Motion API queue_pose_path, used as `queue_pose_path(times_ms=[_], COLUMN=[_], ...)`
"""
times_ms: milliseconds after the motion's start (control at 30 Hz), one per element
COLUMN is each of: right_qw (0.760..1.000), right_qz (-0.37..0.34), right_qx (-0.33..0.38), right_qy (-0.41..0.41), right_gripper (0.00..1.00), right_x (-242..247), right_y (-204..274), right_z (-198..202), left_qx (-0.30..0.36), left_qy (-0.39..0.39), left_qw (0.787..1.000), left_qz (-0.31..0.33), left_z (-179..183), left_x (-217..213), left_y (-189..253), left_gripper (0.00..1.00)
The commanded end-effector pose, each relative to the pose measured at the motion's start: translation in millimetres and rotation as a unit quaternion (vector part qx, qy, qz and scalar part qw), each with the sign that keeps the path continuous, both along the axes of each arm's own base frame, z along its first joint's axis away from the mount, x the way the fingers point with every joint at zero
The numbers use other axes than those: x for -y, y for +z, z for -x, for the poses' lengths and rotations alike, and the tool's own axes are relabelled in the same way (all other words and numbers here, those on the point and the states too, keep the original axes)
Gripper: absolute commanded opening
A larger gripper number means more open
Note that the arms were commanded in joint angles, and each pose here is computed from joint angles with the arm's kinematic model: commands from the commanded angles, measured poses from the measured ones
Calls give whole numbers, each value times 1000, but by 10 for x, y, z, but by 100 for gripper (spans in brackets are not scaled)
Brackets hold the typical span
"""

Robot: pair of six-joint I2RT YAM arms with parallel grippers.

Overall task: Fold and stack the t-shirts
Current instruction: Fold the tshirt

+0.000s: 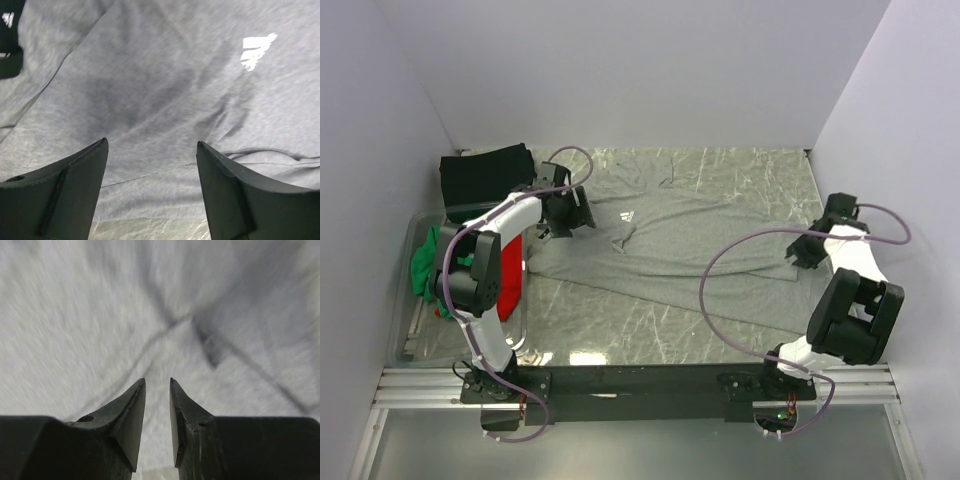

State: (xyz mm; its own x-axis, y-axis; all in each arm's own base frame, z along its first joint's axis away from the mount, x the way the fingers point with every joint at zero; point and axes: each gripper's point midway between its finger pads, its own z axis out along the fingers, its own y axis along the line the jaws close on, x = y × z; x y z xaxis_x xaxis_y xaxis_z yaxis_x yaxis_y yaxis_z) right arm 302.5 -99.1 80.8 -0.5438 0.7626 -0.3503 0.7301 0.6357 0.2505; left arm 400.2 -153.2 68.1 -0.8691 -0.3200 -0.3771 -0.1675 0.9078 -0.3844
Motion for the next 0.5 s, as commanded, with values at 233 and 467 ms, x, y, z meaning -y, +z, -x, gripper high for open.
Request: queue_pose_path(times_ms=[233,467], right_qw=[995,992], right_qz=[-94,-110], right_qx=[-9,-65], right_qy=[34,18], right_gripper=[33,32], right_x=[-760,-863], right_y=[-399,-683], right_z=[54,272], left_qx=[20,-7], left_qy=[-22,-6], left_qw=[999,1000], left_qz=[38,6], left_z=[-149,46], left_x=[202,48], left_y=[10,-345], left_gripper=[78,77])
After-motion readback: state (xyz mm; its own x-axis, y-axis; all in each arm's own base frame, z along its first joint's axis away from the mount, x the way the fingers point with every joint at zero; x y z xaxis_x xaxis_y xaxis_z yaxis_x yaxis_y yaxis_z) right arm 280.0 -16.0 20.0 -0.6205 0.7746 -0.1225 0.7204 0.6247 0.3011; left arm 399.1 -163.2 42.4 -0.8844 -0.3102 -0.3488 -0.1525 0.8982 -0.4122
